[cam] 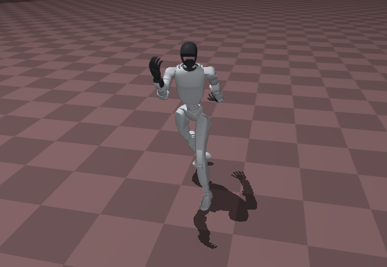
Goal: Kungfu
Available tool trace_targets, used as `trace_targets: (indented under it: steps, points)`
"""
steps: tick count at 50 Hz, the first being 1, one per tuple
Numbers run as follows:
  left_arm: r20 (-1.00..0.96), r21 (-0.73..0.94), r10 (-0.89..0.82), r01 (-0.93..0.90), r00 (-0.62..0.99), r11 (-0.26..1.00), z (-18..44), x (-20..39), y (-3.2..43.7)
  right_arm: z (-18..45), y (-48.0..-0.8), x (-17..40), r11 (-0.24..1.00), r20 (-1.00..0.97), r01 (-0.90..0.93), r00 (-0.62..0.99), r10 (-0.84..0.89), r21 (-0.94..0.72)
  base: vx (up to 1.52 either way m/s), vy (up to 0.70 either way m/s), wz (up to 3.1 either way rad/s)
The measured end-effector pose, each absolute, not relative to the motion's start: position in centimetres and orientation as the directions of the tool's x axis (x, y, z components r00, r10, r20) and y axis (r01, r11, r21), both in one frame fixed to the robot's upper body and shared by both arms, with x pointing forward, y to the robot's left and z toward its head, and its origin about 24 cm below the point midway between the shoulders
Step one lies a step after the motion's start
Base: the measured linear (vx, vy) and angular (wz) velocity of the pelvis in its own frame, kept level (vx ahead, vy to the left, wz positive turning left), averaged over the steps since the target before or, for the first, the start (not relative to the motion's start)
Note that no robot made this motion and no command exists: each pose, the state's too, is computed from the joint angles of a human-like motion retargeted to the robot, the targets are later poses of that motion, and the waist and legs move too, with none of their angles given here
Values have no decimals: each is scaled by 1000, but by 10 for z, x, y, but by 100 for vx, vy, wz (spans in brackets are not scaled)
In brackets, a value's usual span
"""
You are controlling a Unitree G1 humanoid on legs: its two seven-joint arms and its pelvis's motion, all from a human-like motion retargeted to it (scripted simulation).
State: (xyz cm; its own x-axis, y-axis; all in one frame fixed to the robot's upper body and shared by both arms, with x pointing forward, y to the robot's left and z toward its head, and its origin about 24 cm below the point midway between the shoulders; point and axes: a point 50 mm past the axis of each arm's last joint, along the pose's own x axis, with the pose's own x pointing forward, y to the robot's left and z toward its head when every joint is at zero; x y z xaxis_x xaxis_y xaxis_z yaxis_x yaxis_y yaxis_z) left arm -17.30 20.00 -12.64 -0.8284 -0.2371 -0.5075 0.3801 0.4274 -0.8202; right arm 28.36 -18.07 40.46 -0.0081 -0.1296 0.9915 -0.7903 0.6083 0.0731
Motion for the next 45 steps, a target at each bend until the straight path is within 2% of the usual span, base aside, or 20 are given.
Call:
trace_targets:
  steps: [7, 13, 18, 25, 32, 35, 40, 45]
  points:
    - [-656, -677, -226, 429, -720, 598, -133, -134, 244, 375, -171, 293, 546, 991, -829, 70, -114, 121, 70, 14, 89]
    - [-729, -603, -113, 556, -675, 571, -134, -92, 281, 363, -164, 301, 561, 989, -814, 133, -69, 149, 50, -14, 170]
    - [-740, -587, -70, 591, -669, 553, -131, -85, 294, 356, -162, 307, 596, 984, -787, 174, -29, 157, 42, 24, 94]
    - [-757, -583, -140, 563, -639, 586, -135, -91, 280, 348, -162, 313, 628, 977, -758, 215, -15, 176, 27, -10, 88]
    - [-665, -700, -177, 525, -725, 484, -136, -112, 255, 327, -163, 325, 615, 946, -740, 324, -31, 273, 32, -21, 87]
    - [-626, -729, -162, 497, -763, 471, -133, -132, 248, 310, -179, 330, 617, 922, -713, 383, -56, 333, 45, -28, 7]
    - [-592, -763, -315, 389, -742, 516, -132, -154, 214, 304, -180, 332, 616, 914, -706, 401, -58, 349, 27, -30, 31]
    - [-555, -777, -360, 314, -750, 545, -126, -173, 200, 300, -184, 333, 629, 905, -684, 419, -74, 368, 29, -41, 14]
